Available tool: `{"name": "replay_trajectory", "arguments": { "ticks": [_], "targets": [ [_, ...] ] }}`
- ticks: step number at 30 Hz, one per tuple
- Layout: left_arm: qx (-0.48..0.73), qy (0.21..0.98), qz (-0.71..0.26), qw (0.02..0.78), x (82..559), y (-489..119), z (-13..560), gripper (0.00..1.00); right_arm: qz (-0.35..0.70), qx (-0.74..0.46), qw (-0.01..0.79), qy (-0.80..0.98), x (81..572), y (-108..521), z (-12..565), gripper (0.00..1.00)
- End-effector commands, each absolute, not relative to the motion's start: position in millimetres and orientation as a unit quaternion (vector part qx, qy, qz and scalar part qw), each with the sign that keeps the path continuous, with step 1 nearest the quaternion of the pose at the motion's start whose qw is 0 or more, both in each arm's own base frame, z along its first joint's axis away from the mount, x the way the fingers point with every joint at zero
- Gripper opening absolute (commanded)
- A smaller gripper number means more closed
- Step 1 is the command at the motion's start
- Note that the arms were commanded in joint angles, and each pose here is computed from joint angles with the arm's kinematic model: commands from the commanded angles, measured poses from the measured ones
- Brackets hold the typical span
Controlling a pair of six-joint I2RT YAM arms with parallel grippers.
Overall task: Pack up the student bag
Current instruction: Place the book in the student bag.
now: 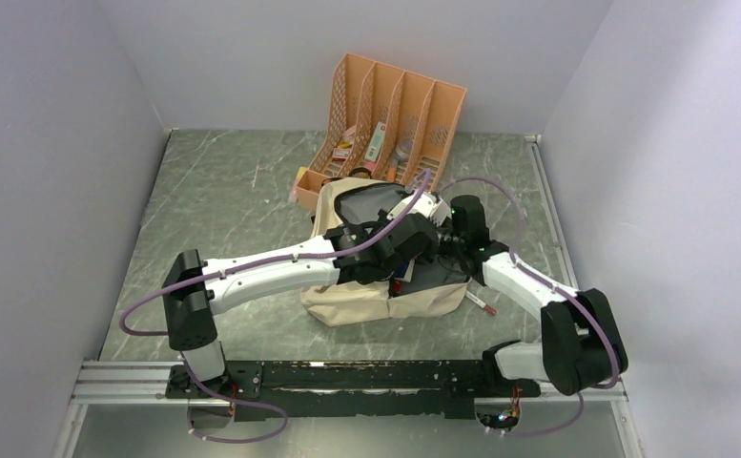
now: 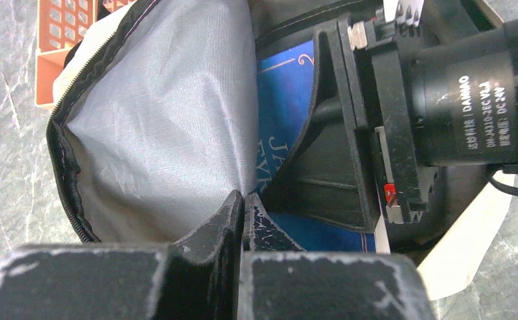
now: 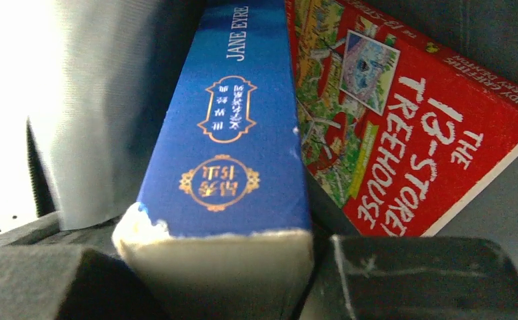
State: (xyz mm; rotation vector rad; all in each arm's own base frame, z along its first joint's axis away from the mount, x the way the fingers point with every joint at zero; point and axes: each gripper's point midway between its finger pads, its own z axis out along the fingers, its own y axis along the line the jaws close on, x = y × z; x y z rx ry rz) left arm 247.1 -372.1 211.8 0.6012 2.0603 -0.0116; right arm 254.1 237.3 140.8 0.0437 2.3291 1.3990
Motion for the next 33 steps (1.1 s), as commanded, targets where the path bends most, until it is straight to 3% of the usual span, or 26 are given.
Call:
{"name": "replay_trajectory", "arguments": {
  "ticks": [1, 11, 20, 24, 33],
  "targets": [
    [0.203, 0.83, -0.045, 0.518, 249.6, -376.9, 252.1, 0.05, 0.54, -0.036, 0.255, 0.801, 262.9, 246.4, 155.0, 0.0],
    [0.203, 0.835, -0.046, 0.51, 248.3, -379.2, 244.8, 0.05, 0.526, -0.014, 0.246, 0.814, 270.8, 249.4, 122.5, 0.01],
    [0.203, 0.838, -0.038, 0.506, 248.3, -377.7, 237.5, 0.05, 0.428, -0.003, 0.275, 0.861, 289.9, 236.5, 101.3, 0.26],
    [0.203, 0.84, -0.033, 0.501, 247.6, -376.1, 232.6, 0.05, 0.403, 0.0, 0.291, 0.868, 294.8, 229.3, 104.0, 0.44],
    [0.203, 0.845, -0.026, 0.495, 245.4, -370.4, 225.4, 0.05, 0.357, -0.006, 0.31, 0.881, 300.1, 215.4, 116.0, 0.63]
  ]
}}
